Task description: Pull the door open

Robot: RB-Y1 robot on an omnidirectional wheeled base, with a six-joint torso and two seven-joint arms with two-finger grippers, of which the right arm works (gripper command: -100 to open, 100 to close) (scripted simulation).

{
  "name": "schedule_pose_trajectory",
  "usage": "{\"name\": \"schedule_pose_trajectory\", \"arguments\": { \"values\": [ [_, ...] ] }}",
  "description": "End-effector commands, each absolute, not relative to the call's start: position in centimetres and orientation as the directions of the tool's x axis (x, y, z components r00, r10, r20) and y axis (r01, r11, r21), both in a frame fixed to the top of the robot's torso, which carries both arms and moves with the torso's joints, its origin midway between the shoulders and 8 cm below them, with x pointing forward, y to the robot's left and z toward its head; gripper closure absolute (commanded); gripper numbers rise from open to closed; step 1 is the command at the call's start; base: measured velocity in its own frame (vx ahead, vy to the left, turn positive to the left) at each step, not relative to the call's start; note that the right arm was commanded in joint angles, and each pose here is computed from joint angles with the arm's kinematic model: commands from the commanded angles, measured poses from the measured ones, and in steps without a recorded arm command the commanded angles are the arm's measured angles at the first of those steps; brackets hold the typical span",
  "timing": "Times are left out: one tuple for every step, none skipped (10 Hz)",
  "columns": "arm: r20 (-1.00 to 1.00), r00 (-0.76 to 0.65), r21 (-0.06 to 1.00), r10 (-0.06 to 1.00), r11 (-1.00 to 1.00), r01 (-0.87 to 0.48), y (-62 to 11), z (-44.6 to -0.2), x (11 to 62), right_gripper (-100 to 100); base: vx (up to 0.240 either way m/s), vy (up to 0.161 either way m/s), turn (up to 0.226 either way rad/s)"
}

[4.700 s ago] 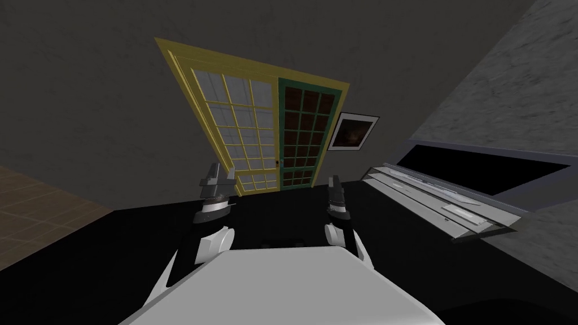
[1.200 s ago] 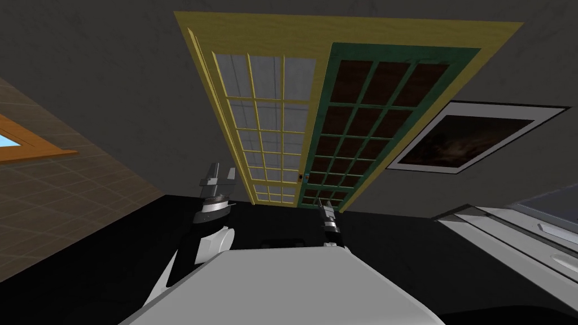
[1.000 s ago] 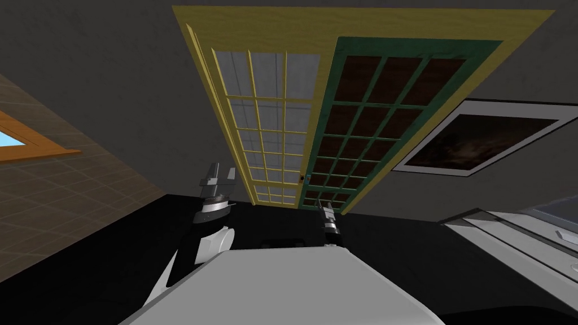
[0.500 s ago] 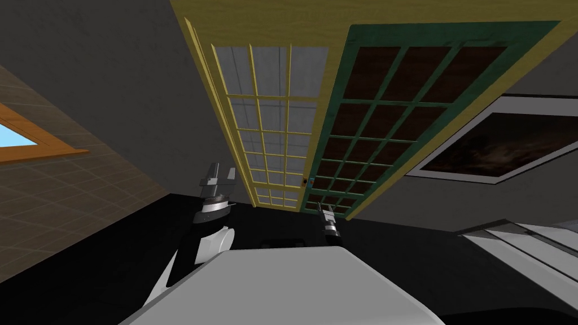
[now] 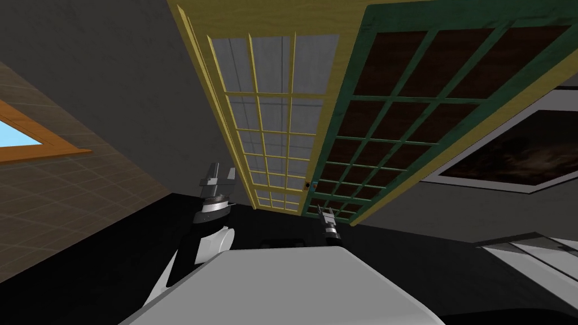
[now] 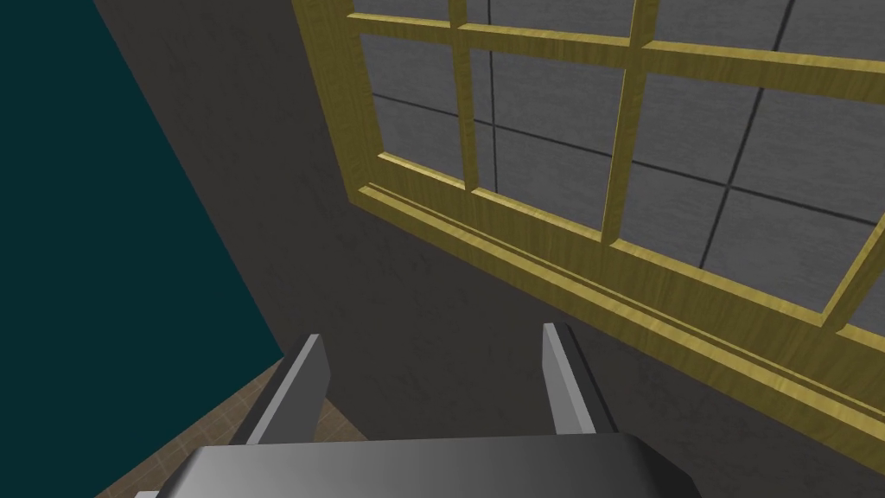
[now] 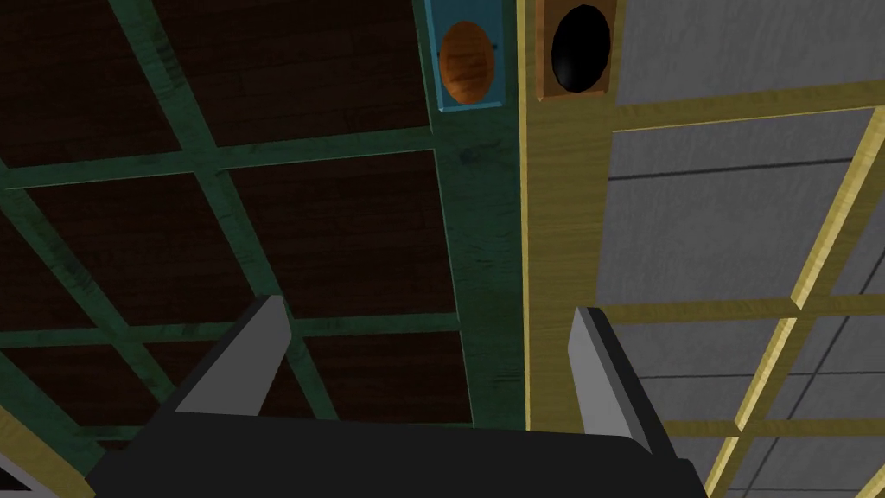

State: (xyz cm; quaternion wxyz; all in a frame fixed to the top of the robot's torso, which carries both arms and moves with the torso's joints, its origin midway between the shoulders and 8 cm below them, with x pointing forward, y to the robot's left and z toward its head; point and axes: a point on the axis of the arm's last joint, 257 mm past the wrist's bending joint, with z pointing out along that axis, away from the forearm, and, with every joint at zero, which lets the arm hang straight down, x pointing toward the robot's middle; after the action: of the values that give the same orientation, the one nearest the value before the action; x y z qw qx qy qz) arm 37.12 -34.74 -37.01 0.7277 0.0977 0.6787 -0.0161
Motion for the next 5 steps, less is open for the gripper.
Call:
{"name": "schedule_pose_trajectory", "arguments": {
  "values": [
    [-0.995,0.060,0.093,0.084,0.982,0.163,-34.9,-37.7,36.9,-100,0.097,-0.001,0.043],
    [-0.996,0.051,0.079,0.072,0.983,0.167,-35.0,-38.0,36.8,-100,0.091,0.007,0.038],
    [-0.998,0.037,0.057,0.052,0.984,0.172,-35.1,-38.6,36.6,-100,0.113,0.015,0.048],
    [-0.999,0.022,0.035,0.032,0.984,0.176,-35.3,-39.1,36.4,-100,0.154,0.001,0.067],
    [-1.000,0.012,0.021,0.019,0.984,0.178,-35.3,-39.4,36.3,-100,0.172,-0.024,0.054]
  ]
}}
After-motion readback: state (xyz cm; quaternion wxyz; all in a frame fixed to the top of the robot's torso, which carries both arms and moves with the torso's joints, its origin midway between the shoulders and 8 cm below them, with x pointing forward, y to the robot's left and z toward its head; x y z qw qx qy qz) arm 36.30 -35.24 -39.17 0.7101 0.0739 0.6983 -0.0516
